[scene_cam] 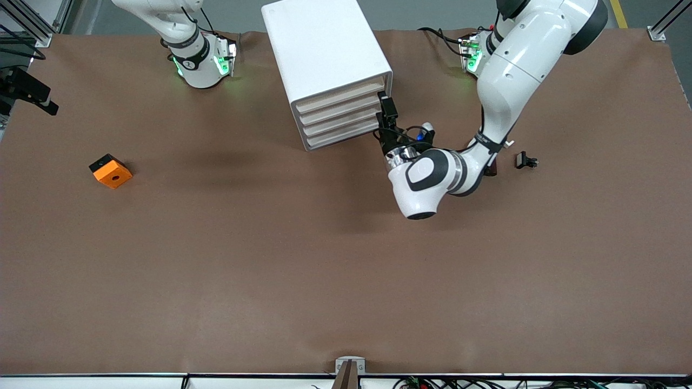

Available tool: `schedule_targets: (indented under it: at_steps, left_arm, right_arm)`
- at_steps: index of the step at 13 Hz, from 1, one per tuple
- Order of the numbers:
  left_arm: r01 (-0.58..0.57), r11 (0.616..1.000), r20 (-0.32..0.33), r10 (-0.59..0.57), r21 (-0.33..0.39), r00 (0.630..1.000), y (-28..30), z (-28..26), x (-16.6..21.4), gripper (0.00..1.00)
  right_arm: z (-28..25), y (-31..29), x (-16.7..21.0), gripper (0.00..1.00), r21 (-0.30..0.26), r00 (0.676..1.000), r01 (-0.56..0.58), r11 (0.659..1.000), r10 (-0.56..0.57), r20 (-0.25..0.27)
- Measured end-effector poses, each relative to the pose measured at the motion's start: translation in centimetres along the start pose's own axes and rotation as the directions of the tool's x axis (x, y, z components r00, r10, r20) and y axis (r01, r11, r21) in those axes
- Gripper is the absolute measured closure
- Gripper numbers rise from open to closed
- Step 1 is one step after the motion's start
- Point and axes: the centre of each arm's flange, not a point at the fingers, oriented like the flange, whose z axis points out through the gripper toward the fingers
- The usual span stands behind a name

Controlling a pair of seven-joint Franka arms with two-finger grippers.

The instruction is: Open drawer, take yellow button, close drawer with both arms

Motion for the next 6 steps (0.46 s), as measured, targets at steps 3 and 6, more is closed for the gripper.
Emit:
schedule_targets:
  at_steps: [3,6]
  left_arm:
    - [-0.005,1.000,-0.022,0.005,0.010,1.000,-0.2,1.6,-1.1,0.34]
    - [-0.007,1.000,-0.047,0.008,0.013,0.999,-0.3,2.9,-1.9,0.48]
  right_arm:
    - [0.0,0.0,0.0,0.00,0.000,1.000,0.000,1.000,0.000,0.000]
    - [0.0,0.0,0.0,0.00,0.000,1.000,0.000,1.000,0.000,0.000]
